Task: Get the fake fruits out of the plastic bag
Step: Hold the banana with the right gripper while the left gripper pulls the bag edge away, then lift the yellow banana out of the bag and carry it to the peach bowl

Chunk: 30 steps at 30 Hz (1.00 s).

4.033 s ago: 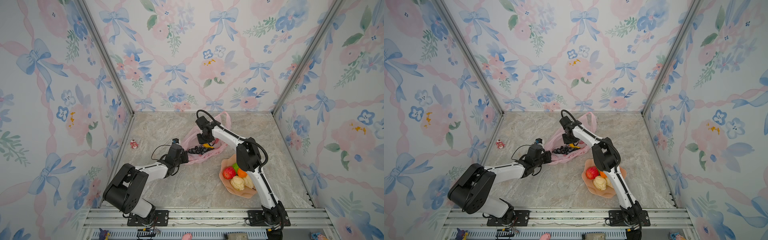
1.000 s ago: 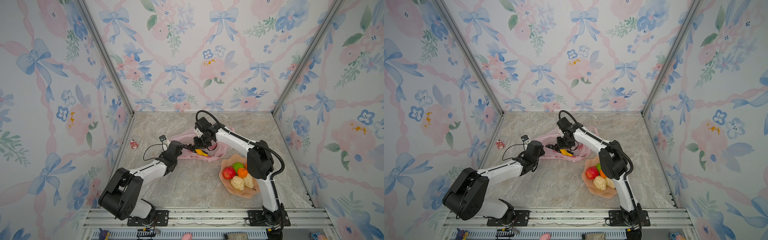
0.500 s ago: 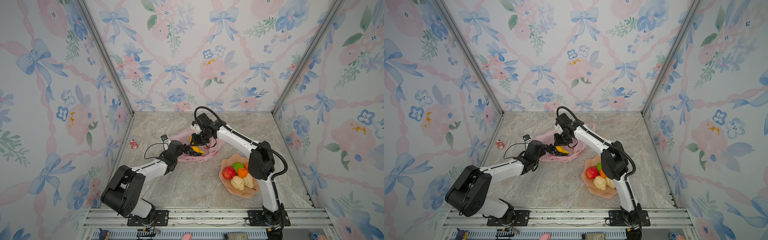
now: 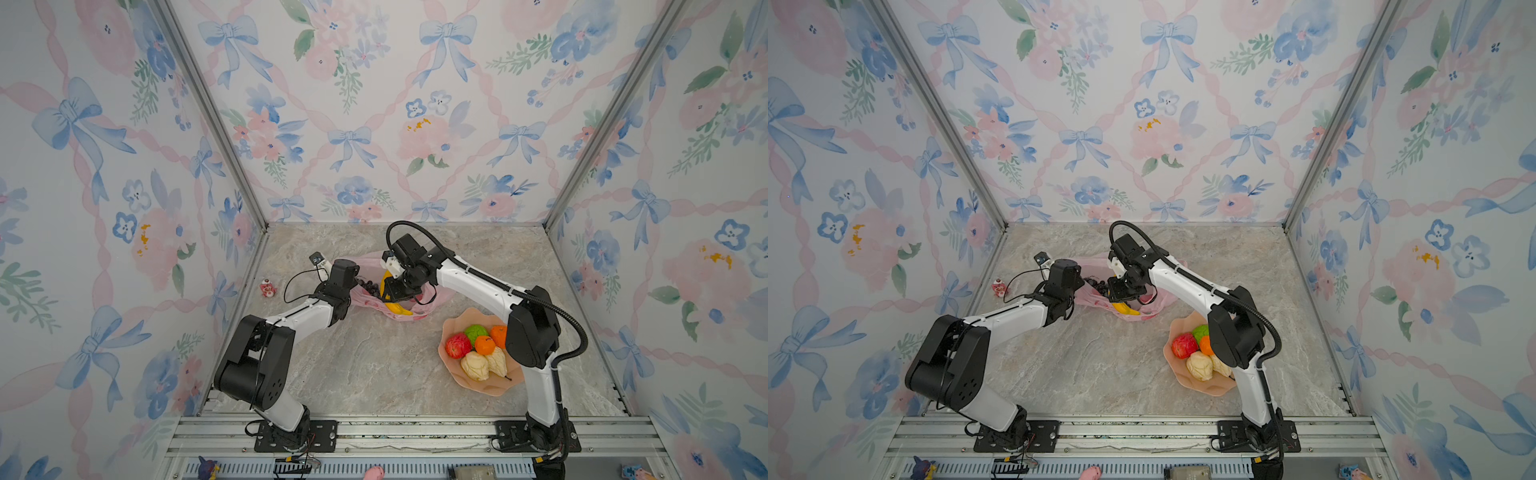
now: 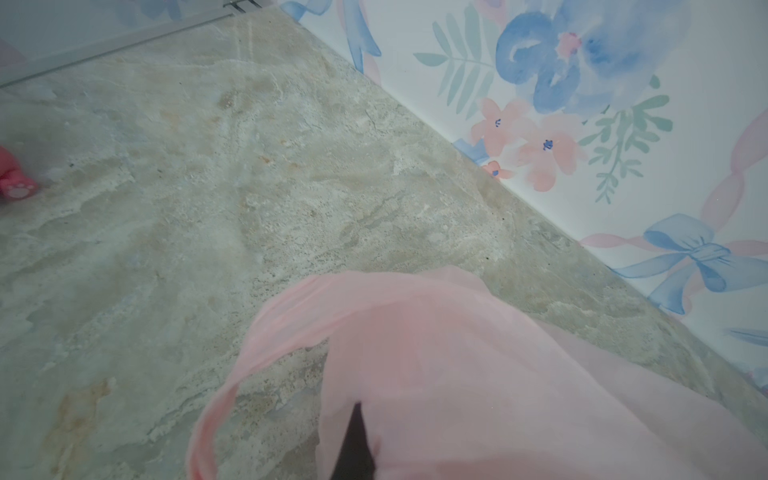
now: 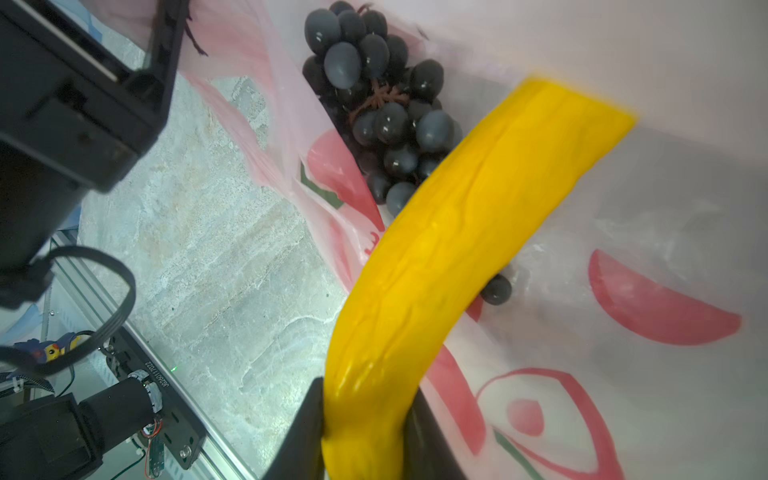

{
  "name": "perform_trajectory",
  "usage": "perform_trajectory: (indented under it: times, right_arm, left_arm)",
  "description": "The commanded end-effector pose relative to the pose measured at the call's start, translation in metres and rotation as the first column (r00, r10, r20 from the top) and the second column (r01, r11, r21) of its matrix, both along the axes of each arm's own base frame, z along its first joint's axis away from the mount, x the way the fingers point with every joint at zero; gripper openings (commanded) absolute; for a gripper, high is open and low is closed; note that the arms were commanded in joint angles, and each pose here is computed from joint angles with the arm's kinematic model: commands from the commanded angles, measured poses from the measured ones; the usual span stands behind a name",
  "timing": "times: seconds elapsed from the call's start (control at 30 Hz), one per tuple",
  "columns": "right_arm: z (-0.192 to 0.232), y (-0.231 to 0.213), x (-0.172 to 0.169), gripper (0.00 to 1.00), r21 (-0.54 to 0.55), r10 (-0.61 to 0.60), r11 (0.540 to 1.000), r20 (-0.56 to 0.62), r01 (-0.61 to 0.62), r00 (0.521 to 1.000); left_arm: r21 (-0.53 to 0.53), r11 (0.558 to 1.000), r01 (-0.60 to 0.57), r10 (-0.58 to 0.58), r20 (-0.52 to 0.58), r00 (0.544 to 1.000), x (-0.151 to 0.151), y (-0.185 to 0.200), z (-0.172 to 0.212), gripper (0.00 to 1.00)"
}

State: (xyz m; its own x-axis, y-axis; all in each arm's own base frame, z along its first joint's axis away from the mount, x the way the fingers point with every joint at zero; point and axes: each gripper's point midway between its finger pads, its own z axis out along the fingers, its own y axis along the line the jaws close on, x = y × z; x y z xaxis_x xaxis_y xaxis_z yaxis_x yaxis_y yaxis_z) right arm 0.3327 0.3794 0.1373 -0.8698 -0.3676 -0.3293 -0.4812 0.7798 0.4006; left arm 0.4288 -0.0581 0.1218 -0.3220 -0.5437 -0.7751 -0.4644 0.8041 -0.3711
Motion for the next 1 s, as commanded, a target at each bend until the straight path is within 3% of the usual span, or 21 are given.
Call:
perform_trajectory:
  times: [0.0, 0.37, 0.6, 0.8, 0.97]
  right_arm:
    - [0.026, -0.012, 0.005, 0.16, 0.043, -0.001, 0.999, 0.06, -0.002, 0.998]
    - [0.048, -0.012, 0.004, 0.15, 0.131, 0.027, 0.99, 0.117, -0.043, 0.993]
    - [0.055, -0.018, 0.014, 0.13, 0.182, 0.0, 0.983, 0.132, -0.024, 0.991]
    - [0.068, -0.056, 0.035, 0.12, 0.234, -0.185, 0.961, 0.14, 0.149, 0.973]
    - [0.061, -0.116, 0.041, 0.13, 0.138, -0.413, 0.908, 0.15, 0.395, 0.898]
  left_arm:
    - [0.044, 0.995, -0.09, 0.092, -0.024, 0.996, -0.005, 0.026, -0.007, 0.0]
    - [0.069, 0.984, -0.166, 0.171, -0.074, 0.983, -0.01, 0.06, -0.024, 0.0]
    - [0.033, 0.988, -0.153, 0.155, -0.064, 0.986, -0.01, 0.059, -0.02, 0.0]
    - [0.042, 0.983, -0.178, 0.181, -0.072, 0.981, -0.022, 0.067, -0.021, 0.0]
    - [0.046, 0.982, -0.183, 0.186, -0.074, 0.98, -0.032, 0.071, -0.022, 0.0]
